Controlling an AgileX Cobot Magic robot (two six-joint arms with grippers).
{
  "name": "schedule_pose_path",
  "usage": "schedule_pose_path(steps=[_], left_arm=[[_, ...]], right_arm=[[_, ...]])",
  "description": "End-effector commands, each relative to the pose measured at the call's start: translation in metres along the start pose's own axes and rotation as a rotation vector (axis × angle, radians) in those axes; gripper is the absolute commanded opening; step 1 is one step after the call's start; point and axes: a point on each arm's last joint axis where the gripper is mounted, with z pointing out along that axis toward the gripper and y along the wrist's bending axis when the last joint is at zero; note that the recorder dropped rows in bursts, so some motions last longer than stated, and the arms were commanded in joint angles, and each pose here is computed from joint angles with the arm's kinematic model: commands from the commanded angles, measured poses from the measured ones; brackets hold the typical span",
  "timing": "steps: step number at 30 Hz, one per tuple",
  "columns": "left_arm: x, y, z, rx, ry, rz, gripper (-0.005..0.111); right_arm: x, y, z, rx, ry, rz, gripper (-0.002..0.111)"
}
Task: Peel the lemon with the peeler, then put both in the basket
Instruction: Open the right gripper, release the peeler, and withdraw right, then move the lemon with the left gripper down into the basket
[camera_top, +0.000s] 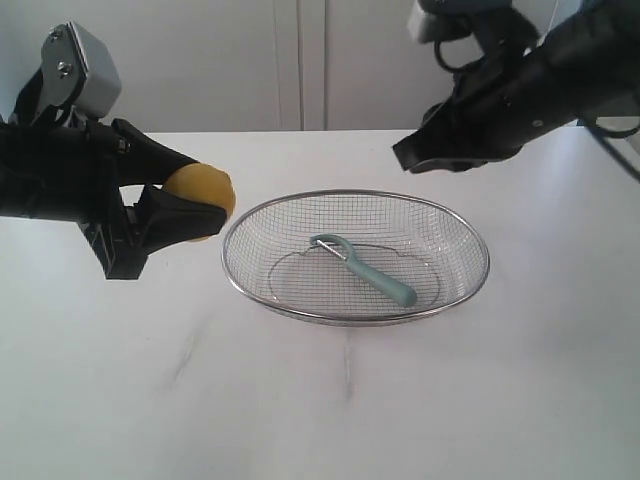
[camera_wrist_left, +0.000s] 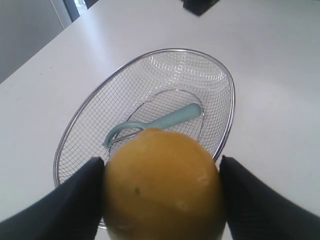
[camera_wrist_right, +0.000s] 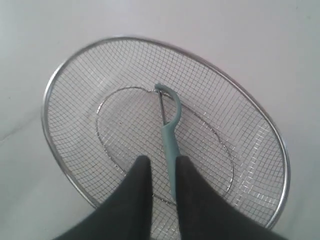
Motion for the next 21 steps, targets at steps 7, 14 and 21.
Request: schedule_pose_path(steps=[7, 14, 21], left_arm=[[-0.004, -0.007, -0.002, 0.068, -0.045, -0.048, 0.0], [-0.006, -0.012, -0.003, 0.127, -0.057, -0.131, 0.0], [-0.029, -0.001, -0.012, 0.083, -0.006, -0.118, 0.0]], right_arm=[[0.028, 0.028, -0.11, 0.114, 0.027, -0.019, 0.0], [0.072, 0.045, -0.137, 0.142, -0.011, 0.009, 0.0], [0.1, 0.048, -0.131, 0.168, -0.082, 0.044, 0.0]])
